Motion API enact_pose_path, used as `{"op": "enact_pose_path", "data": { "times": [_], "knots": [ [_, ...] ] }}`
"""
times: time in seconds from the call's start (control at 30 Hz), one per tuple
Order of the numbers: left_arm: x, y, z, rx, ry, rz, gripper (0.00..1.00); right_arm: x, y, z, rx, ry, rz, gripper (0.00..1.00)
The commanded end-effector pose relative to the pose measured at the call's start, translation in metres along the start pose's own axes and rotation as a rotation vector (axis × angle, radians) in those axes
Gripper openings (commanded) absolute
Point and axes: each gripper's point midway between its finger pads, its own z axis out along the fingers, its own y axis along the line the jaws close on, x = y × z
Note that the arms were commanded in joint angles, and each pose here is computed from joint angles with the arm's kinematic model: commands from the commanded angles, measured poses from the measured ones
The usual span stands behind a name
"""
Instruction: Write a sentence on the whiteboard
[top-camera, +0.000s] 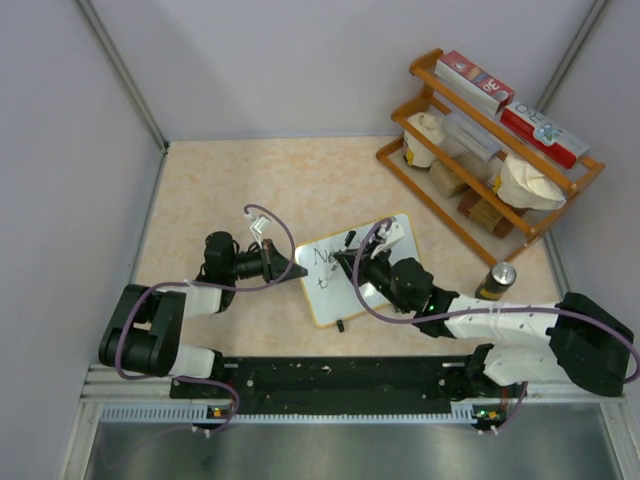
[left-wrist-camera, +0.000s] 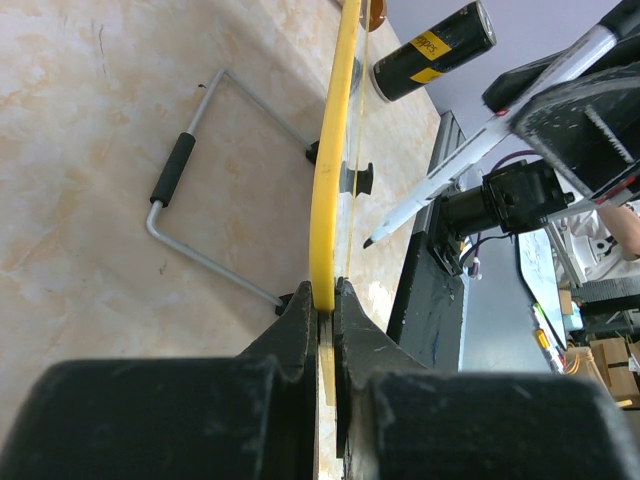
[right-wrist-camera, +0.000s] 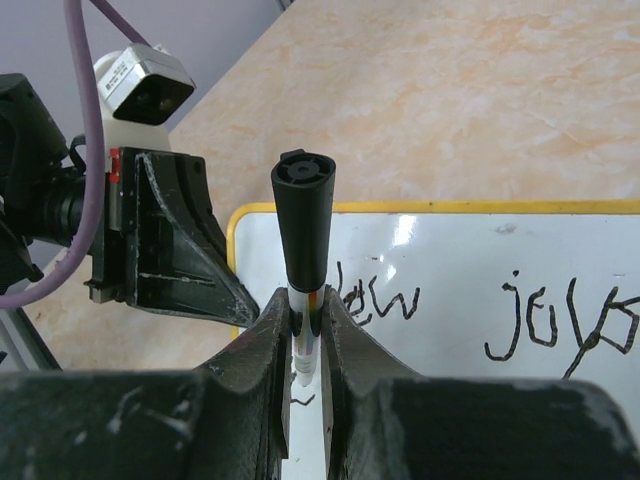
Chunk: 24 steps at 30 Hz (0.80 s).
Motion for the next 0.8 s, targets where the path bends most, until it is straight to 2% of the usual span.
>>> {"op": "enact_pose_path", "data": {
  "times": [0.0, 0.3, 0.77],
  "knots": [
    [0.005, -0.009, 0.001, 0.059, 0.034, 0.057, 0.0, -0.045, 0.015, 0.005, -0.033, -0.101, 0.006, 0.0],
    [0.005, -0.009, 0.001, 0.061, 0.035, 0.057, 0.0, -0.044, 0.006, 0.016, -0.005, -0.09, -0.004, 0.0],
    [0.005, -0.009, 0.001, 0.059, 0.034, 0.057, 0.0, -0.013, -0.004, 0.015, 0.003, -0.02, 0.004, 0.0]
  ]
}}
